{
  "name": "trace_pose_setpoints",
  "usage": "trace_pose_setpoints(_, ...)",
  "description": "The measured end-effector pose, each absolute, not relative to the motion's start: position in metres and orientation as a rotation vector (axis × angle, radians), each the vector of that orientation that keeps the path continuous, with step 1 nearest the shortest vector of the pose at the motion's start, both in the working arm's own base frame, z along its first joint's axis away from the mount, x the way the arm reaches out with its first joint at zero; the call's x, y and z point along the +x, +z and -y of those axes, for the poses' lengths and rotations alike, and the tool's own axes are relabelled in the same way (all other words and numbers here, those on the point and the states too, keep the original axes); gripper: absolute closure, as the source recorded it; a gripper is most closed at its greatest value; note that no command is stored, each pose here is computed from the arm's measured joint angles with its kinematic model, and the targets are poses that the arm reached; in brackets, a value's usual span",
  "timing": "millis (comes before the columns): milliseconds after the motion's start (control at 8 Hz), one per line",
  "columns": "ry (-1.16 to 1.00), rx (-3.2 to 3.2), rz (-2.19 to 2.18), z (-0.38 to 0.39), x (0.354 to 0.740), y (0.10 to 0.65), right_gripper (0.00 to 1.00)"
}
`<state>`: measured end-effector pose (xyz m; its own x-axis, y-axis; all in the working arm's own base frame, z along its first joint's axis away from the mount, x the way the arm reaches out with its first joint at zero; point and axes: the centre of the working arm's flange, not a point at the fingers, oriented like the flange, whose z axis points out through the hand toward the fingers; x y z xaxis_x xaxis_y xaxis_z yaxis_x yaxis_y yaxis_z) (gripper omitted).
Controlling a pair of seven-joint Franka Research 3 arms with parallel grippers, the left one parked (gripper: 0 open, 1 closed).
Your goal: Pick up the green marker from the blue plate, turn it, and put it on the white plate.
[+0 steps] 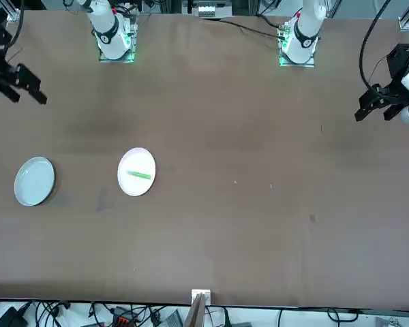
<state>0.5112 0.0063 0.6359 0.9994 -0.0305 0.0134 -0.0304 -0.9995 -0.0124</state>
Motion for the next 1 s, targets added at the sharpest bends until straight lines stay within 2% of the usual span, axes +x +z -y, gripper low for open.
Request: trace_pose_setpoints(1000, -0.015, -3.129, 0.125, -0.0148, 0.5122, 0.6350, 0.00)
